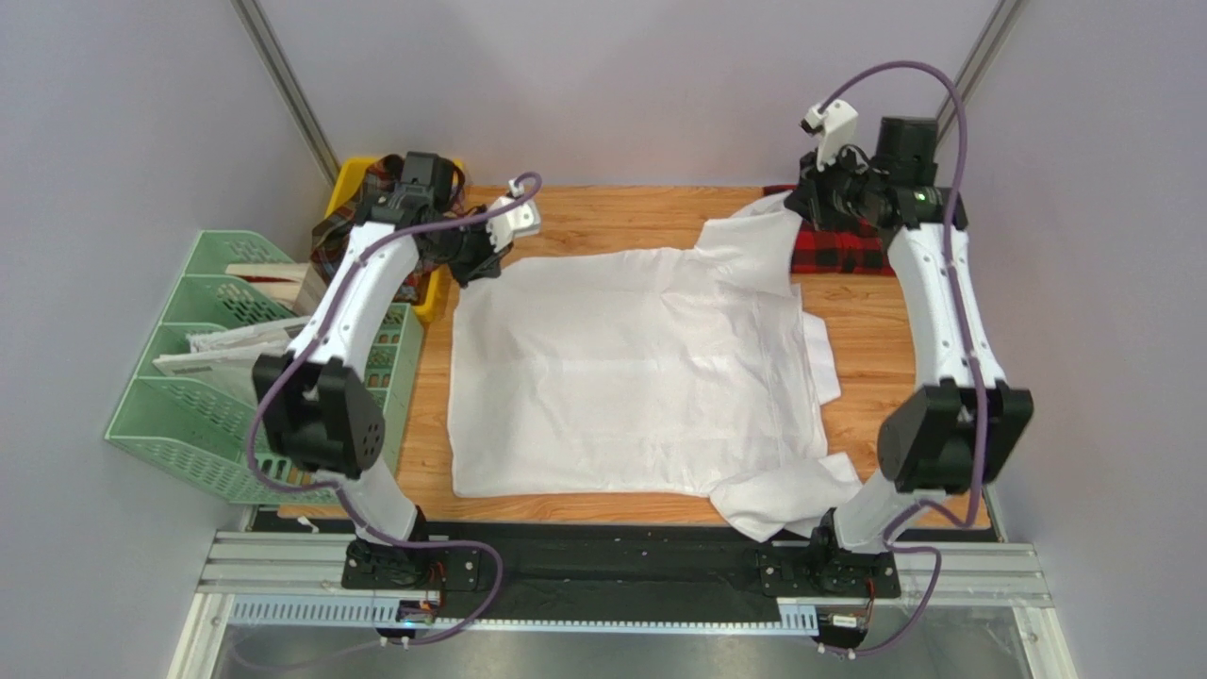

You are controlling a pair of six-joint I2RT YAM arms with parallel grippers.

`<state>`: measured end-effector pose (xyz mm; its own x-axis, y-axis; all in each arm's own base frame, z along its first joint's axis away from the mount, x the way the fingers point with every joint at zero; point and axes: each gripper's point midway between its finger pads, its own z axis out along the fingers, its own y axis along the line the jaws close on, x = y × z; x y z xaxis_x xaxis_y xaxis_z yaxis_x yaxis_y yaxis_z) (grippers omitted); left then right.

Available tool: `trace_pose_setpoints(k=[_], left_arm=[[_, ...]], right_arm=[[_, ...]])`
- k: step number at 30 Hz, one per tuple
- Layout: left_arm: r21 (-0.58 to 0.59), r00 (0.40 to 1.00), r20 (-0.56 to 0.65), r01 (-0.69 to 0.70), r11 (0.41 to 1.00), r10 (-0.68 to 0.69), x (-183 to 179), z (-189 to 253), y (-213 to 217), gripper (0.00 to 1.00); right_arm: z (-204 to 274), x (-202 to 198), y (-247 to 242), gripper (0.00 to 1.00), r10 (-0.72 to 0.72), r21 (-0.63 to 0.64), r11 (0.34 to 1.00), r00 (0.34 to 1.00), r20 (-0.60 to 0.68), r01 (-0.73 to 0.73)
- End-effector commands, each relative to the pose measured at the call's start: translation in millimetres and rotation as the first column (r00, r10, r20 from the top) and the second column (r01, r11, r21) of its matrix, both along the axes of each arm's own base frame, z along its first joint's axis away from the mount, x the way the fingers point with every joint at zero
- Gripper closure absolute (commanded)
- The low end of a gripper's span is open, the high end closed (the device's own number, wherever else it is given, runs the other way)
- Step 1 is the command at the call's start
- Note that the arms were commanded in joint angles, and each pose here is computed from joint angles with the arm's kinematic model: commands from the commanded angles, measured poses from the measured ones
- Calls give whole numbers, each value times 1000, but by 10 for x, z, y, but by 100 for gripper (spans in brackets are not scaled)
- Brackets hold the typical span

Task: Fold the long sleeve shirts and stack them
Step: Flatten the shirt out

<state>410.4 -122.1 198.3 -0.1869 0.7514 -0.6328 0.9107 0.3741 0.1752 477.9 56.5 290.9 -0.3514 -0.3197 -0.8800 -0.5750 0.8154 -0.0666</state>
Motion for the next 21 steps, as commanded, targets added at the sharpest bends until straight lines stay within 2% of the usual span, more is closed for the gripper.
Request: trace_pose_setpoints(k=[1, 3, 4, 5, 6, 7, 8, 9, 11, 12, 14, 16, 19, 20, 21], left_arm=[[0, 965, -140, 226, 974, -223, -1048, -345, -32, 100], [1, 931, -195, 313, 950, -307, -1606, -590, -20, 100], [12, 913, -205, 362, 932, -352, -1804, -680, -52, 100], [48, 901, -217, 395, 918, -376, -1966, -784, -7, 100], [82, 907, -162, 404, 911, -388, -2053, -776, 12, 96], [92, 908, -213, 386, 918, -360, -2241, -970, 85, 92], [97, 920, -202, 359, 928, -335, -2268, -986, 111, 86], [104, 937, -161, 328, 939, -309, -2250, -977, 131, 71], [76, 977, -129, 181, 981, -170, -2108, -891, 191, 61], [46, 993, -58, 107, 993, -104, -1897, -751, 167, 56], [-5, 997, -56, -60, 998, 59, -1704, -621, 191, 53], [-26, 992, -32, -119, 993, 118, -1480, -523, 162, 50], [-21, 966, -108, -240, 971, 236, -1232, -543, 149, 47], [-14, 948, -160, -280, 960, 274, -1159, -634, 129, 44], [-37, 946, -139, -301, 953, 293, -1013, -548, 99, 33]], right_arm=[[-91, -1207, 59, 100, 159, -78, 983, 981, -107, -168], [-506, -1758, 46, 100, 229, -118, 958, 945, -233, -261], [-435, -2029, 39, 100, 251, -159, 945, 947, -200, -285], [-718, -2267, -3, 100, 280, -189, 923, 923, -264, -334], [-813, -2501, -27, 100, 294, -206, 909, 907, -301, -363], [-879, -2634, -66, 100, 297, -234, 897, 903, -309, -375], [-892, -2787, -140, 100, 301, -311, 870, 913, -276, -381], [-1076, -2935, -162, 100, 304, -316, 861, 900, -312, -400], [-1134, -3064, -191, 100, 303, -355, 848, 910, -284, -393], [-1231, -3108, -187, 100, 308, -348, 846, 903, -301, -404], [-1262, -3115, -160, 100, 306, -329, 856, 903, -300, -399], [-1292, -3071, -144, 100, 296, -303, 868, 900, -319, -393], [-1237, -2967, -123, 100, 289, -274, 881, 897, -334, -386], [-1225, -2948, -108, 100, 291, -262, 884, 895, -337, -387], [-1222, -2945, -100, 100, 294, -254, 885, 892, -343, -389]])
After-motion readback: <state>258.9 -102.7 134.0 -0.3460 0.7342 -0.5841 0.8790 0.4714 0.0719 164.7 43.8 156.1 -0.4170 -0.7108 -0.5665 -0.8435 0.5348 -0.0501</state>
